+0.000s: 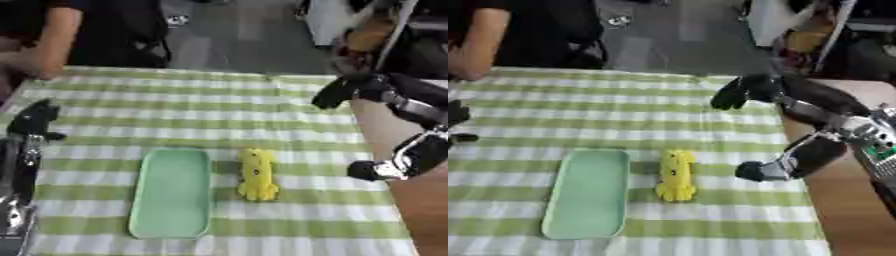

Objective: Pick up objects on the table and place them in the box.

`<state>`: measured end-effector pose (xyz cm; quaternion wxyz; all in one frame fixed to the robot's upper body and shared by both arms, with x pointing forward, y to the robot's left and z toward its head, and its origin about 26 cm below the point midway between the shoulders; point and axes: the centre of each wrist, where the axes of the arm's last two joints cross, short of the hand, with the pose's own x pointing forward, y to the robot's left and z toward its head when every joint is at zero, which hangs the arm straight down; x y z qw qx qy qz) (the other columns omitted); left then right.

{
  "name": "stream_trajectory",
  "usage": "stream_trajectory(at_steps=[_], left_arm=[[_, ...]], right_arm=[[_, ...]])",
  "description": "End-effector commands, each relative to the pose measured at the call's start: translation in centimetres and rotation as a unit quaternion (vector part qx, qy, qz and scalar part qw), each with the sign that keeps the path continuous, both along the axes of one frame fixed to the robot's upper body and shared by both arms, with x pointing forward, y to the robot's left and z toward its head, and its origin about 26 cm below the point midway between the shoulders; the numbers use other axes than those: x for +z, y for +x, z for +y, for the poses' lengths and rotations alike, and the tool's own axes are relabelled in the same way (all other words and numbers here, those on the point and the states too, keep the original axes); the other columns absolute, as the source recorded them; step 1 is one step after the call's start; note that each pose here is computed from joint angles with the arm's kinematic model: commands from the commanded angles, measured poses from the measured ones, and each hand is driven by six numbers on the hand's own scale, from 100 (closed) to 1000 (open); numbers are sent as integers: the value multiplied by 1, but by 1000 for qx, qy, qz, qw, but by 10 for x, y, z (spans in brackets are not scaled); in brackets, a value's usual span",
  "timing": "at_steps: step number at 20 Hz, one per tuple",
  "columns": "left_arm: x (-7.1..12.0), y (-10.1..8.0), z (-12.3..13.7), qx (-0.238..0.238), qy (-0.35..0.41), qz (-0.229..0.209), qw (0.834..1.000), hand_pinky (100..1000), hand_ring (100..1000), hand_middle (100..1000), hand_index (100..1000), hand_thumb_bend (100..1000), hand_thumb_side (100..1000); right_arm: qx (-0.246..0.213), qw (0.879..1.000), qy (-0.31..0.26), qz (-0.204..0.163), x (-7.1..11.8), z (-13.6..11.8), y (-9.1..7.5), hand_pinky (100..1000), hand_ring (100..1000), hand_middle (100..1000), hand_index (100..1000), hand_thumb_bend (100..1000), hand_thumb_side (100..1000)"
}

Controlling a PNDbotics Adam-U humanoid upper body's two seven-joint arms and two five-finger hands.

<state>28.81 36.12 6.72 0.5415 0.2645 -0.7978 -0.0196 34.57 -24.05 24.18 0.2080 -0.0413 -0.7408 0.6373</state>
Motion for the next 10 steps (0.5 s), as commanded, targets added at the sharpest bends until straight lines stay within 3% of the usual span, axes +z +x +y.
stream_trajectory(at_steps=[1,10], left_arm=[[1,1,6,-1,-2,-5,1000,609,796,884,769,687,1000],[-9,1,11,2,-14,3,1000,609,796,884,769,686,1000]], right_arm=[[-3,1000,-7,-19,13,-3,-1,714,758,796,869,530,588],[-3,1000,-8,-19,13,-3,-2,714,758,796,869,529,590]])
